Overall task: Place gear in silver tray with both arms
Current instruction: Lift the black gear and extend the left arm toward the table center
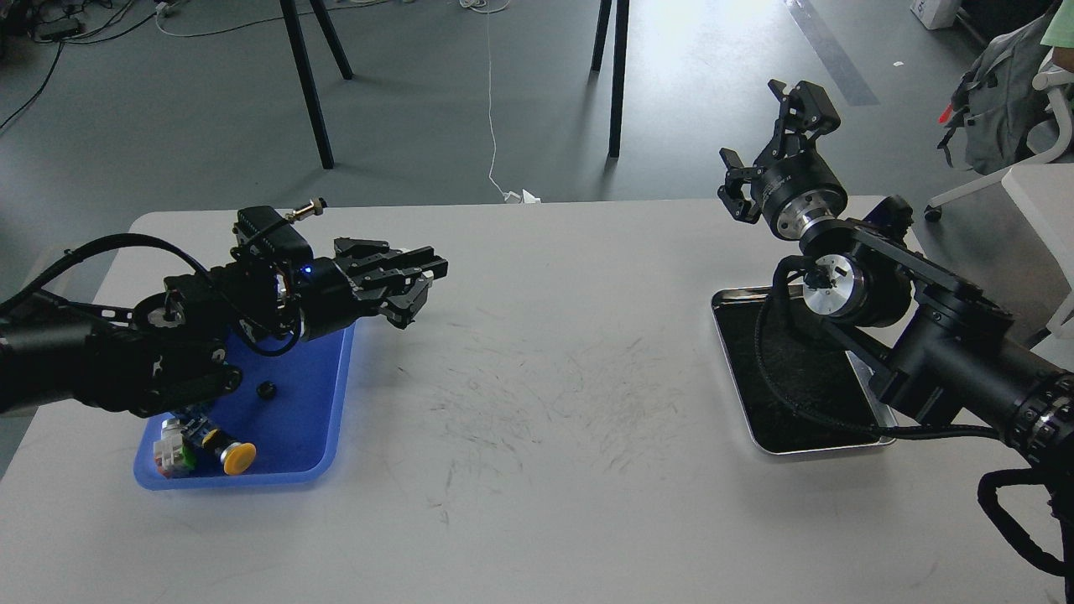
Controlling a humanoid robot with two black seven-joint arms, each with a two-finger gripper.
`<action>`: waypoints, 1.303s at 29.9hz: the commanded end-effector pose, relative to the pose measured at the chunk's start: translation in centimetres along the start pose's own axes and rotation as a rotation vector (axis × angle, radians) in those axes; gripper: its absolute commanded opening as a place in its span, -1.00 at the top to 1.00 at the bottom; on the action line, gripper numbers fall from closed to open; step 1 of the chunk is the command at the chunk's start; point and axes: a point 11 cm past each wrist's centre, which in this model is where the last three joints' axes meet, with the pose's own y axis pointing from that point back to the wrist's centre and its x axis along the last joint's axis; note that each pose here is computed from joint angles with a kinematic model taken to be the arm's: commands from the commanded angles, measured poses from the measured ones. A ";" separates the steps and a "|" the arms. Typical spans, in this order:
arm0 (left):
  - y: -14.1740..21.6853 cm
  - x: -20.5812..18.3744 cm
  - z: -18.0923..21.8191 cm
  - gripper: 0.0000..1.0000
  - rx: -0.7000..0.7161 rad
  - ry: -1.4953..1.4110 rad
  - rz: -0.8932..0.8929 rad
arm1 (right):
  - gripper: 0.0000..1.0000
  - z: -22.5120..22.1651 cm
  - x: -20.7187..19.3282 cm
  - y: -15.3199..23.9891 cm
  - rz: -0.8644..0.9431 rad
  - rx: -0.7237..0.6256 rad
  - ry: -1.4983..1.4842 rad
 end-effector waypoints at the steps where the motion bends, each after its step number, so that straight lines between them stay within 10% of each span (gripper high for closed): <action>1: -3.5 -0.5 3.2 0.67 -0.085 -0.017 -0.014 | -0.98 -0.7 0.6 -0.1 0.011 0.009 0.011; 21: -10.5 -4.0 13.6 0.66 -0.304 -0.037 -0.067 | -0.98 -1.5 0.7 -0.7 0.013 0.017 0.061; 39: -10.4 -4.7 12.7 0.58 -0.273 -0.034 -0.069 | -0.98 -1.6 0.9 -0.6 0.014 0.017 0.063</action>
